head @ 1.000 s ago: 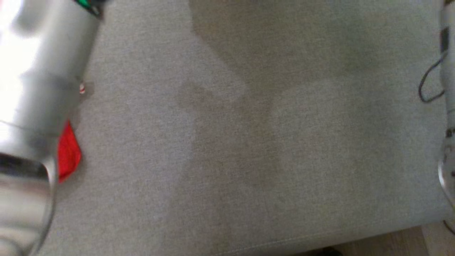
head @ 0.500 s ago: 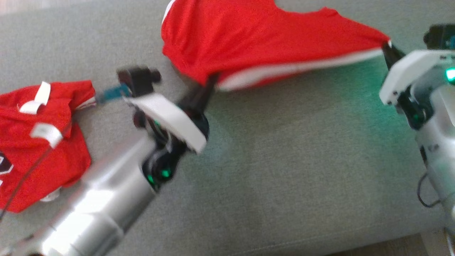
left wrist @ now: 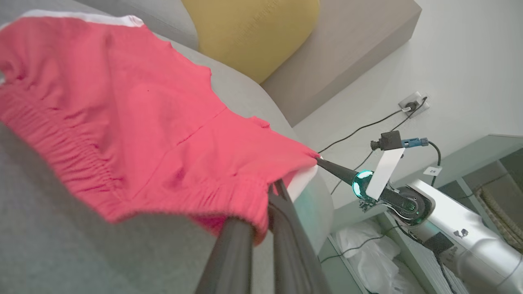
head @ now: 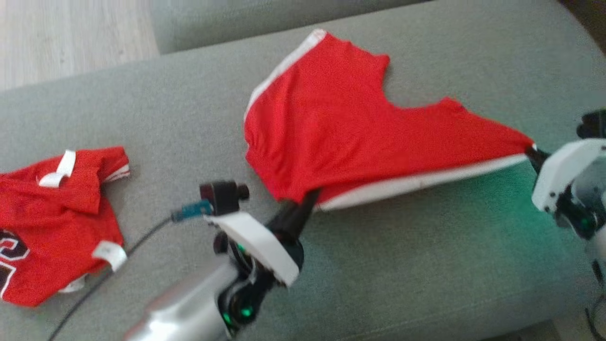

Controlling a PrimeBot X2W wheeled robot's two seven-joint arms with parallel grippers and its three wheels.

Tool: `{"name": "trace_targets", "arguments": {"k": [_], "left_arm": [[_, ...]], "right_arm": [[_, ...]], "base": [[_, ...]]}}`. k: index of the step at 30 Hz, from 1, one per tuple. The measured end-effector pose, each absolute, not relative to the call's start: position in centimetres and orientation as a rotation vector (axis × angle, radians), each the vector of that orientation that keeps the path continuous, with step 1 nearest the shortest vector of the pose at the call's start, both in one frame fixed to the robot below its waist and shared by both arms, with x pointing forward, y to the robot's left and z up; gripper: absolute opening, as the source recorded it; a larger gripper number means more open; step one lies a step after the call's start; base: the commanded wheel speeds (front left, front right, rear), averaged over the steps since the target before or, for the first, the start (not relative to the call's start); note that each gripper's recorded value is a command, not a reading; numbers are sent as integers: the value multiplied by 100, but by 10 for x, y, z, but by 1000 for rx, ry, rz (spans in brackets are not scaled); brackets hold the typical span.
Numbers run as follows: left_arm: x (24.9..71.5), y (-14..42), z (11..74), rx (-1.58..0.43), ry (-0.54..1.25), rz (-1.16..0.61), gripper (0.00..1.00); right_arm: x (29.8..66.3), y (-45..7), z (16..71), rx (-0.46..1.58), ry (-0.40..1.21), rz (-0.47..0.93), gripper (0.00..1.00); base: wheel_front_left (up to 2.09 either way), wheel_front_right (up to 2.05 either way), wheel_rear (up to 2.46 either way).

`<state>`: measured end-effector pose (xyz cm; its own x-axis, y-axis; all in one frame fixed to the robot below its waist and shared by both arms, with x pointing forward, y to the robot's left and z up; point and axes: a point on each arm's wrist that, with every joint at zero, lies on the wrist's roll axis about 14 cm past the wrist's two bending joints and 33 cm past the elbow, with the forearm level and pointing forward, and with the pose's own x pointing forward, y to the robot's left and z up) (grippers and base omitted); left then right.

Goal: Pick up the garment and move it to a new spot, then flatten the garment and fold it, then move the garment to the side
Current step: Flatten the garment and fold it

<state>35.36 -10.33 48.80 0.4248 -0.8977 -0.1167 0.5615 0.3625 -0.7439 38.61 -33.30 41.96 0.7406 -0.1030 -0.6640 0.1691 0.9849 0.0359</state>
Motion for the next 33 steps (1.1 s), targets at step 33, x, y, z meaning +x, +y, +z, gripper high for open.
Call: {"name": "trace_targets", "arguments": {"k": [33], "left_arm": [[456, -61, 486, -803, 437, -788, 0]], "right_arm": [[583, -229, 476, -116, 467, 78, 0]], "base": [[0, 0, 0]]}}
